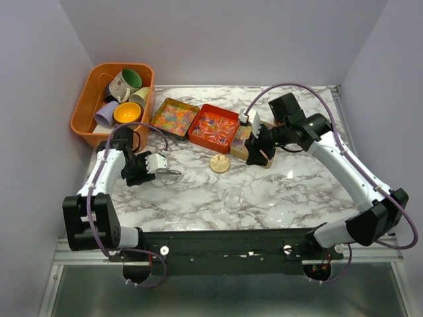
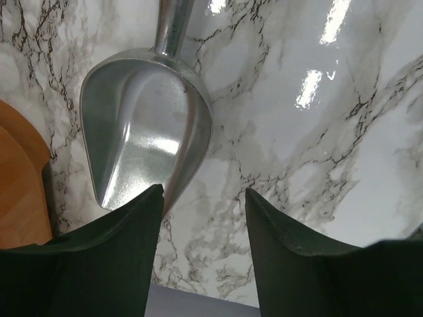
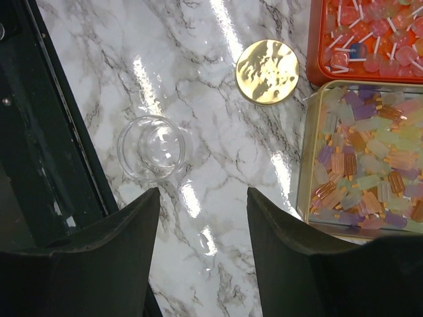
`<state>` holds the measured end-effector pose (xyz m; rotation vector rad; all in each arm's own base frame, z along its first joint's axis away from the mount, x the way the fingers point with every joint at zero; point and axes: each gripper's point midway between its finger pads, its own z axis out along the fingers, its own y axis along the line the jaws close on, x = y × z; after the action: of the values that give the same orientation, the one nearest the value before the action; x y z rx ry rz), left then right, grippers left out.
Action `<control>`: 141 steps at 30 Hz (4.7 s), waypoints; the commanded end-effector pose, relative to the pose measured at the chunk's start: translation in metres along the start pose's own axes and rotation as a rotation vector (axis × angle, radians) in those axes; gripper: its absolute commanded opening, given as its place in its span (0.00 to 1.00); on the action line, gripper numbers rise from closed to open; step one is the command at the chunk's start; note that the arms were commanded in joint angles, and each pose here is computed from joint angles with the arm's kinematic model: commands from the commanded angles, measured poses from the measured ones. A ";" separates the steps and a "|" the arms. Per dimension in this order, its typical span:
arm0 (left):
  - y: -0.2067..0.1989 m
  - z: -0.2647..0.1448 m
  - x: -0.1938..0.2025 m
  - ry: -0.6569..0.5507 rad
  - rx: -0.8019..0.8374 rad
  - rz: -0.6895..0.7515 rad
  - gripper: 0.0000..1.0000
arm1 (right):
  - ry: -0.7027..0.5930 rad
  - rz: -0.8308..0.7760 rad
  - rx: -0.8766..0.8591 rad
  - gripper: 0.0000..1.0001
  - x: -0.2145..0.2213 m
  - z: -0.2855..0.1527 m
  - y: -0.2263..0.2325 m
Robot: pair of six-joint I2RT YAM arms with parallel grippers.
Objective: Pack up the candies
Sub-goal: Pick up the spatula from the center of the board.
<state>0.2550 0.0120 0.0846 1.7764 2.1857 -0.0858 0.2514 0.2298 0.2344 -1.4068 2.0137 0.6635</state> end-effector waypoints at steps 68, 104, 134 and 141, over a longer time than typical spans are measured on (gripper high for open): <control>-0.083 -0.065 -0.194 -0.434 -0.016 0.206 0.00 | -0.040 -0.376 -0.453 0.57 -0.076 0.094 0.057; -0.007 -0.110 -0.222 -0.888 0.276 -0.913 0.74 | -0.176 -0.267 -0.042 0.00 -0.049 -0.024 0.028; -0.011 -0.095 -0.245 -0.972 0.725 -1.091 0.57 | -0.260 -0.240 0.004 0.01 -0.084 -0.025 0.016; 0.008 -0.106 -0.218 -0.934 0.622 -1.109 0.67 | -0.248 -0.255 0.031 0.01 -0.073 -0.032 0.019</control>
<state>0.2810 -0.1825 0.2514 0.2097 2.0593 -1.6428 0.2554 0.2649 0.2940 -1.4534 1.6786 0.6742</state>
